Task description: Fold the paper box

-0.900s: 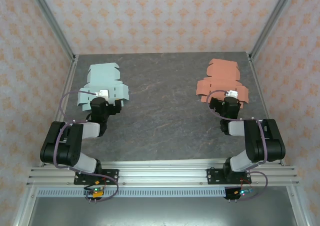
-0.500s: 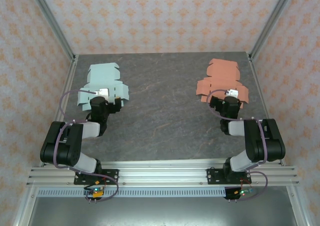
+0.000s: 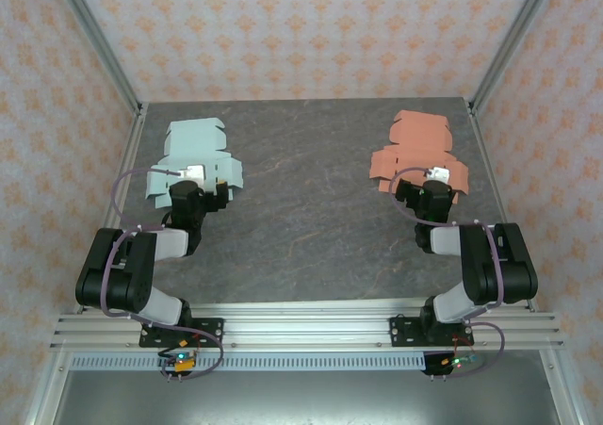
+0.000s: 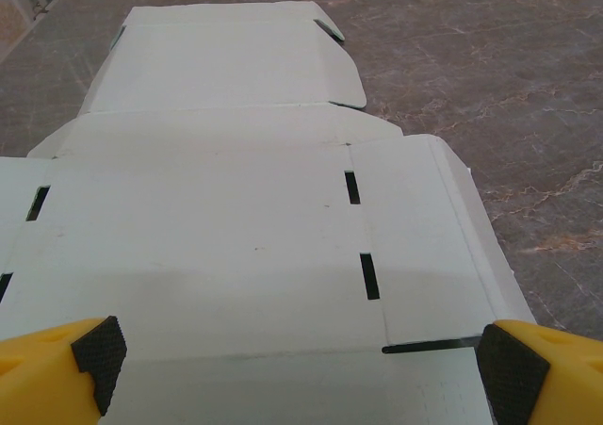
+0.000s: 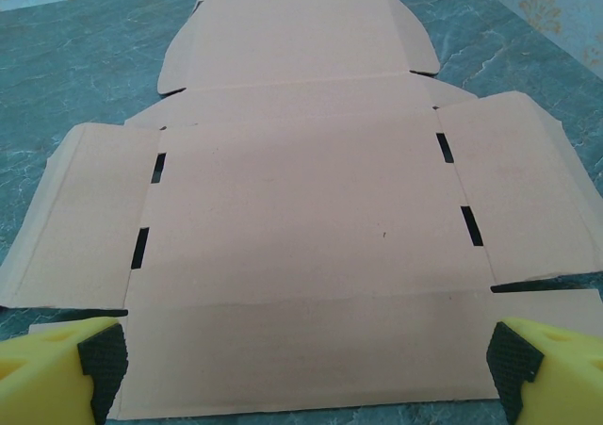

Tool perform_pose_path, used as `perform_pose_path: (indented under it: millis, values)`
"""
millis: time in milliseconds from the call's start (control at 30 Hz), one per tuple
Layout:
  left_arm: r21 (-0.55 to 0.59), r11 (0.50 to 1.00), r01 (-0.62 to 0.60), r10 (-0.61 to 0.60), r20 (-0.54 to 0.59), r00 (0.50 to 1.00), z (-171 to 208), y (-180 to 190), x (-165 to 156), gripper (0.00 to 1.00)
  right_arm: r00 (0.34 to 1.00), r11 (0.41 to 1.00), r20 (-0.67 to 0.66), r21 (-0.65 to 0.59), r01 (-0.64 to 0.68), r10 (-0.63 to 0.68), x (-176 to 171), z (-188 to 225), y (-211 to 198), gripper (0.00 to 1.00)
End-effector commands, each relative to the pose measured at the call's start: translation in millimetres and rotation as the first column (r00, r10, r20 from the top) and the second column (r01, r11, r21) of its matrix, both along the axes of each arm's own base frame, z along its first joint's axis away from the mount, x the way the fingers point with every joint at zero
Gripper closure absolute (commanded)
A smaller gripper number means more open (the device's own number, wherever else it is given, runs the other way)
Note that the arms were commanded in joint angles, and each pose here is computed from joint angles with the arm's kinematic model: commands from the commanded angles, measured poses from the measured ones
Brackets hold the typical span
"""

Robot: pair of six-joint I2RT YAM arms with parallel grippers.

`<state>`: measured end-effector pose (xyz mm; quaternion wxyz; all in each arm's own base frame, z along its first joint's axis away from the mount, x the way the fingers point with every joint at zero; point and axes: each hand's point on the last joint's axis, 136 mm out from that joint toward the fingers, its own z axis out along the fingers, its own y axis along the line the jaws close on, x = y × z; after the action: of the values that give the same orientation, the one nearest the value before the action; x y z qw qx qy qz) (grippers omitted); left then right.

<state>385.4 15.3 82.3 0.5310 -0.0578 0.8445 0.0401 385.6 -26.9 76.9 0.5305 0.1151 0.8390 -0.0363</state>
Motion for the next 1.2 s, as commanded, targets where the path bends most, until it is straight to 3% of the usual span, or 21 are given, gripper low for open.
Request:
perform_pose_path:
  millis: [0, 267, 433, 500, 600, 667, 767, 967, 1167]
  values:
    - [0.021, 1.0, -0.022, 0.021, 0.038, 0.999, 11, 7, 9, 0.0, 0.999, 1.0, 0.046, -0.001, 0.018, -0.018, 8, 12, -2, 0.01]
    - [0.026, 0.999, -0.041, 0.04, 0.033, 0.999, 13, 11, 9, 0.0, 0.999, 1.0, 0.049, -0.001, 0.017, -0.017, 7, 13, -2, 0.01]
    - [0.113, 0.977, -0.184, 0.182, 0.028, 0.983, 68, 20, -20, 0.0, 0.992, 0.994, 0.055, -0.006, 0.111, -0.11, -7, 55, -17, 0.01]
    - [0.097, 0.969, -0.229, 0.228, 0.015, 0.974, 84, 26, -37, 0.0, 0.996, 1.0, 0.094, -0.003, 0.012, -0.011, -7, 80, -2, 0.01]
    - [0.085, 0.981, -0.177, 0.179, -0.027, 0.983, 103, 20, -53, 0.0, 0.995, 0.998, 0.085, 0.0, -0.06, 0.06, -6, 108, 10, 0.01]
    - [0.005, 0.986, -0.167, 0.167, -0.023, 0.986, 120, 13, -60, 0.0, 1.0, 1.0, 0.021, 0.022, 0.016, -0.017, -1, 121, -1, 0.01]
    - [-0.135, 0.942, -0.309, 0.304, -0.058, 0.951, 138, 23, -74, 0.0, 0.967, 0.97, -0.123, 0.061, 0.234, -0.225, 8, 121, -26, 0.01]
    - [-0.157, 0.959, -0.235, 0.202, -0.197, 0.959, 143, 4, -67, 0.0, 0.894, 0.95, -0.407, 0.157, 0.271, -0.187, 46, 77, -12, 0.01]
    - [-0.137, 0.961, -0.239, 0.204, -0.225, 0.953, 135, 5, -77, 0.0, 0.796, 0.948, -0.572, 0.096, 0.304, -0.198, 78, 29, -14, 0.01]
